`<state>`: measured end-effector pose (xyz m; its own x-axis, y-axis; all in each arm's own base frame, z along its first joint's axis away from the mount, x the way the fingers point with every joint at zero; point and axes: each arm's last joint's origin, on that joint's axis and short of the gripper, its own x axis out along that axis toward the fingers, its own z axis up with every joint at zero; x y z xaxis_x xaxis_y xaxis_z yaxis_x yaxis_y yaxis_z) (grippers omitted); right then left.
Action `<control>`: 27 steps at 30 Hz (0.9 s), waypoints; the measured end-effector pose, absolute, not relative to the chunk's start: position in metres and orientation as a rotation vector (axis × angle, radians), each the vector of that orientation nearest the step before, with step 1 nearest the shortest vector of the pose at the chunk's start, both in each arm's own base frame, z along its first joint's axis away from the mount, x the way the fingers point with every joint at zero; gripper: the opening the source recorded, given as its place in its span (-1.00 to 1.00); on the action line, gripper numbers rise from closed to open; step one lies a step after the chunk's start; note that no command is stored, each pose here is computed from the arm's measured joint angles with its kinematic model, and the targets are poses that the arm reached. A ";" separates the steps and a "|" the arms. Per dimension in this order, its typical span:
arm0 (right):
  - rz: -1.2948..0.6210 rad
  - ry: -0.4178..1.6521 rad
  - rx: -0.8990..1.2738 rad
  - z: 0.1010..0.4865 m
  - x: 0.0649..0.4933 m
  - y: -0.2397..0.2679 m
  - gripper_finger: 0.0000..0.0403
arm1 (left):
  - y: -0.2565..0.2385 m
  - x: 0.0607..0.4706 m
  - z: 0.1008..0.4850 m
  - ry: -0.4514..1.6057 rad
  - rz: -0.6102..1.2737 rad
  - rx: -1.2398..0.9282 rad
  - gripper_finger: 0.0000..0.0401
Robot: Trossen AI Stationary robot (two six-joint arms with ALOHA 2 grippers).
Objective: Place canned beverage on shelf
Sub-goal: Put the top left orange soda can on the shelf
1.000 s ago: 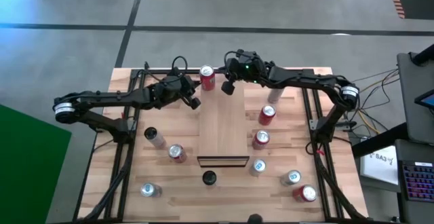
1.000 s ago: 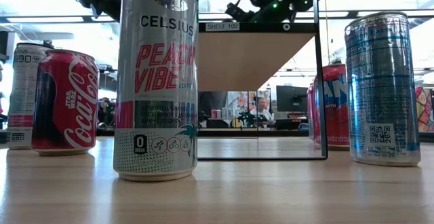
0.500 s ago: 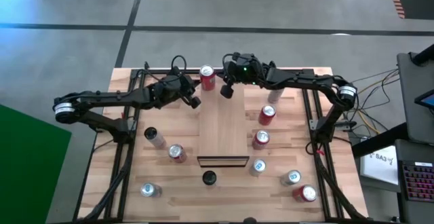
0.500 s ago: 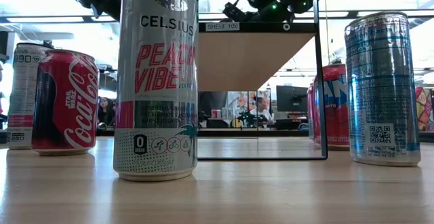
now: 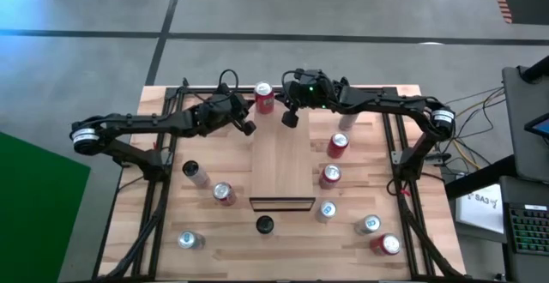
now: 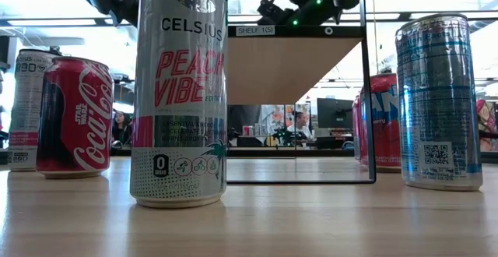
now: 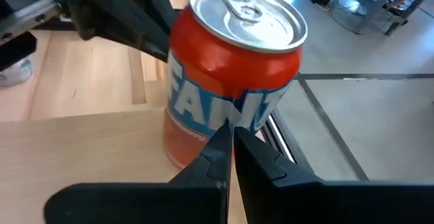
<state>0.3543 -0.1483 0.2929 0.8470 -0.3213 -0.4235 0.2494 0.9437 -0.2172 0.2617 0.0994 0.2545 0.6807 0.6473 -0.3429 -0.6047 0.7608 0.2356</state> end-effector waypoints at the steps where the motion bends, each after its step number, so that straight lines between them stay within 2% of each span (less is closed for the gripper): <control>1: -0.302 0.473 -0.157 0.294 0.353 -0.148 -0.95 | 0.099 0.261 0.255 0.425 0.703 0.105 -1.00; 8: -0.319 0.470 -0.145 0.298 0.350 -0.147 -0.95 | 0.097 0.257 0.258 0.434 0.702 0.106 -1.00; 14: -0.444 0.507 -0.166 0.297 0.346 -0.155 -0.95 | 0.091 0.253 0.263 0.427 0.677 0.102 -1.00; 19: -0.461 0.503 -0.161 0.296 0.345 -0.161 -0.95 | 0.088 0.255 0.263 0.420 0.576 0.083 -1.00; 27: -0.462 0.510 -0.150 0.289 0.349 -0.163 -0.95 | 0.087 0.255 0.264 0.415 0.570 0.081 -1.00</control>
<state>0.3487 -0.1631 0.2894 0.7730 -0.4613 -0.4355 0.3877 0.8869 -0.2512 0.2552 0.0873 0.2637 0.7616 0.5398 -0.3586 -0.5074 0.8409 0.1881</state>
